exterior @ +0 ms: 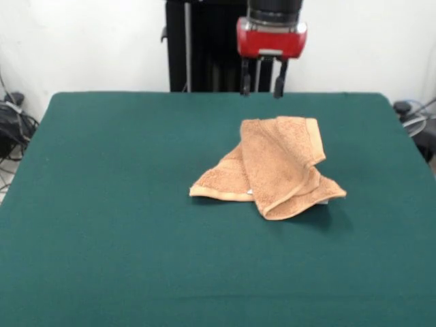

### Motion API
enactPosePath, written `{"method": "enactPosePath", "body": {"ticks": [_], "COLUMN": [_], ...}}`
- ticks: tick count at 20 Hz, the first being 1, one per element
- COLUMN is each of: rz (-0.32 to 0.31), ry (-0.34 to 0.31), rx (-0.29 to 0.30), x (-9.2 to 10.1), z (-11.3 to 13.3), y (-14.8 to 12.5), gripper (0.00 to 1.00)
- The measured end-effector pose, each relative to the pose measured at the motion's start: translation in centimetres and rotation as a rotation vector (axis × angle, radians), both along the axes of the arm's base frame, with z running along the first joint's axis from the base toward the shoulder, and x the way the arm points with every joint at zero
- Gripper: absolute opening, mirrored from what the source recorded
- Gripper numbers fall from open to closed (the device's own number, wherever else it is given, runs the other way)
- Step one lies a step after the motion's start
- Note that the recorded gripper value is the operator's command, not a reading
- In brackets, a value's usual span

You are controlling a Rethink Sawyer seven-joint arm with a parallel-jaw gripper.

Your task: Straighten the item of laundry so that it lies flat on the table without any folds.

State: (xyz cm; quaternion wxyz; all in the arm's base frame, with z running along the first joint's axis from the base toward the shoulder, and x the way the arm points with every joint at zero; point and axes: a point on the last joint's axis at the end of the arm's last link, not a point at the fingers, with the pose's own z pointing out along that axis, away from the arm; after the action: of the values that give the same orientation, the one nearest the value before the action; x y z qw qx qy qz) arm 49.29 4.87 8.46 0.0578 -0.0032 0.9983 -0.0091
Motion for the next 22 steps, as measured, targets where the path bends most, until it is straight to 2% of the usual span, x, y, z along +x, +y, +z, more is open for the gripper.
{"method": "enactPosePath", "body": {"ticks": [8,17,22], "rz": [0.046,0.070,0.074], "ry": [0.032,-0.004,-0.018], "rx": [0.023,0.014,0.017], "x": [-0.6,0.6,1.6], "z": [-1.9,-0.7,-0.7], "y": [1.2,2.1,2.2], "gripper": [1.00,1.00,1.00]}}
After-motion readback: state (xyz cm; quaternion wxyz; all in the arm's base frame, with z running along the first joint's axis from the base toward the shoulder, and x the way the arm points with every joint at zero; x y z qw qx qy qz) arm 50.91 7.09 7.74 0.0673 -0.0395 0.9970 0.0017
